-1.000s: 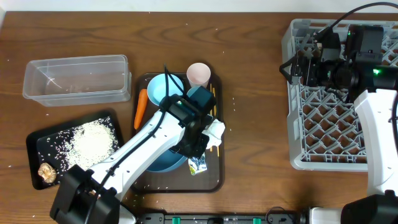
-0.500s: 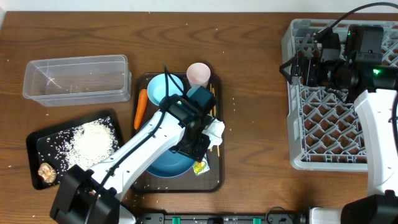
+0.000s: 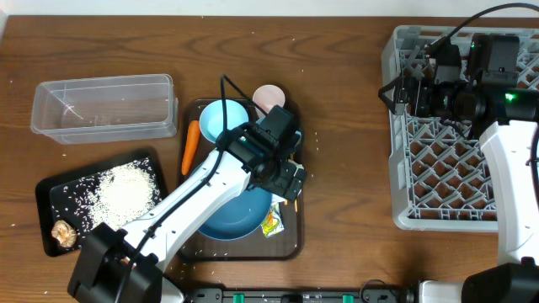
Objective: Sort waste into correct bins and load items into the dishwasher rack
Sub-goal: 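Lower the plate onto the brown tray and open the left gripper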
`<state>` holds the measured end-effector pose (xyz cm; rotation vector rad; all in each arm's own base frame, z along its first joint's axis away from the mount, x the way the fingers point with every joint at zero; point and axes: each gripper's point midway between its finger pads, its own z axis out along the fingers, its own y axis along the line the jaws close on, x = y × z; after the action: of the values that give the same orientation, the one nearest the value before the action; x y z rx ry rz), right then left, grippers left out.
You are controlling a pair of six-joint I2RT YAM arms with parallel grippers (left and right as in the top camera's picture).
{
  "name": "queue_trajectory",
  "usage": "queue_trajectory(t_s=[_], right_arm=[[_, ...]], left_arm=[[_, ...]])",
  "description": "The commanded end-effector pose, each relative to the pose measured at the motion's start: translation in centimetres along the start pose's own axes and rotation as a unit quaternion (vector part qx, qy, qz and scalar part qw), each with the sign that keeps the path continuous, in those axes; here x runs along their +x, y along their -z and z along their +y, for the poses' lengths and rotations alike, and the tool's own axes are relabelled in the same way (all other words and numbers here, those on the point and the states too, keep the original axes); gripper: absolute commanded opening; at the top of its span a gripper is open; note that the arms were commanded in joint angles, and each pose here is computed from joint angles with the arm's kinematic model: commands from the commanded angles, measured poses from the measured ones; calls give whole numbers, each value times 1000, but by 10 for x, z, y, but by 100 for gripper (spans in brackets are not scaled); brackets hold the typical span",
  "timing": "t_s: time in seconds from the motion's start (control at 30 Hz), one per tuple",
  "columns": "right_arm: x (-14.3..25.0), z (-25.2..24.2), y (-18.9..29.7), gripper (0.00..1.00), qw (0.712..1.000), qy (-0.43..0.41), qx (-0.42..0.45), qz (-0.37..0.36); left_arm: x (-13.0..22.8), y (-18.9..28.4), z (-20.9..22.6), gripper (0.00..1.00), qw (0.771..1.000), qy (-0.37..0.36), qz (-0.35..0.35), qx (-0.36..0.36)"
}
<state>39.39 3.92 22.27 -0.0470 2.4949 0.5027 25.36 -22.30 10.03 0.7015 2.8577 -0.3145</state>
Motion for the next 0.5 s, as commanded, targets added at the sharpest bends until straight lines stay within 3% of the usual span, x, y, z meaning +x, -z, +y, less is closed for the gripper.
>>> queue_trajectory(t_s=[0.0,0.47], right_arm=[[-6,5,3,99,1000,3,-3,-7],[-16,3,3,99,1000,12,3,-28]], left_arm=[[-16,11,11,98,998,-32,-26,-38],[-87,93,53,98,988,1,-135,-77]])
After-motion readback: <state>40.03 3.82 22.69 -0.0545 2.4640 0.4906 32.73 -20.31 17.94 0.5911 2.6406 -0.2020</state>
